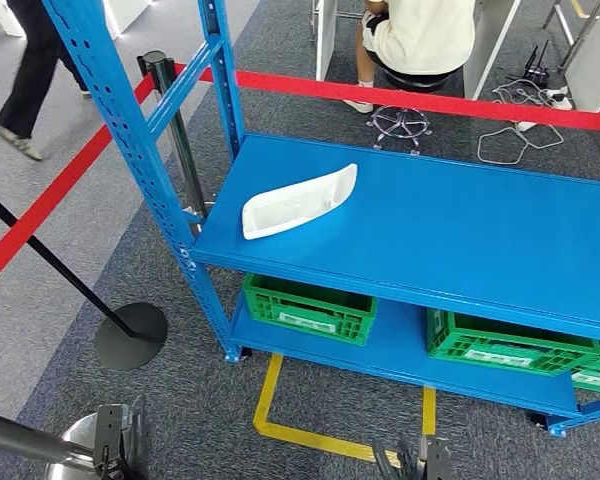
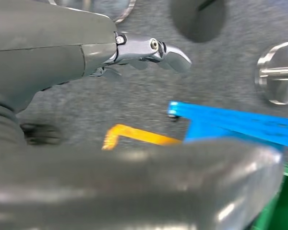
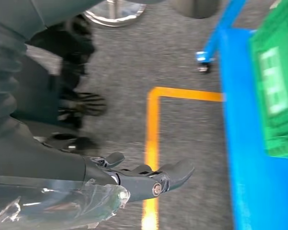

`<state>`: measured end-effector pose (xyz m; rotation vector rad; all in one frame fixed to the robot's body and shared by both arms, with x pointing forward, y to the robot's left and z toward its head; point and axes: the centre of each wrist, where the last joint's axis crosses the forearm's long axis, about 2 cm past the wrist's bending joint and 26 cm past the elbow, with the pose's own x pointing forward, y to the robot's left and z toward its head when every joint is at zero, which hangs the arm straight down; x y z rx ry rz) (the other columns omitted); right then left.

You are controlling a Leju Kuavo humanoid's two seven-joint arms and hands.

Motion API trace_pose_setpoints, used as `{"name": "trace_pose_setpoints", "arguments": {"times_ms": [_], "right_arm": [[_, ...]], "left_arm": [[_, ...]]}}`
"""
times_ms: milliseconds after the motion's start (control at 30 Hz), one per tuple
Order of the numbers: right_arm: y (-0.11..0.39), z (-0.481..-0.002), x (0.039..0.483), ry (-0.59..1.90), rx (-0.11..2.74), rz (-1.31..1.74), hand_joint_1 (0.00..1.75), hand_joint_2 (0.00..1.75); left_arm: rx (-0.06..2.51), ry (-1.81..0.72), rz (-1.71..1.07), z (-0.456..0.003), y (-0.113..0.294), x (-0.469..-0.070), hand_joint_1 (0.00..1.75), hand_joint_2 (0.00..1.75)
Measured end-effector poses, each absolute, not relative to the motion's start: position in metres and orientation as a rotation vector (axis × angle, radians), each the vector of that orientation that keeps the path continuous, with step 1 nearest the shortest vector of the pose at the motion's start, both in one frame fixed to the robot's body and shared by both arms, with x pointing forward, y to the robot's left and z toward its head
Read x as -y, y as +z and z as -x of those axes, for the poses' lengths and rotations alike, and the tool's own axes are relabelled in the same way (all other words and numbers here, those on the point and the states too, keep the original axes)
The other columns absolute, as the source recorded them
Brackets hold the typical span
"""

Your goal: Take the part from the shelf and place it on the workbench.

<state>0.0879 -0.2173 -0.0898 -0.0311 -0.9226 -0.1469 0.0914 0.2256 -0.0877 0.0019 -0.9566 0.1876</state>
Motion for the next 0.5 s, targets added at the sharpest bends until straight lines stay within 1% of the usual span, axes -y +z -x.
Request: {"name": "trace_pose_setpoints", "arguments": {"times_ms": [500], "right_arm": [[-0.106, -0.028, 0.266, -0.074, 0.449, 0.000, 0.00, 0.00]], "left_arm": [[0.470, 0.079, 0.010, -0.032, -0.105, -0.269, 0.00, 0.00]]}}
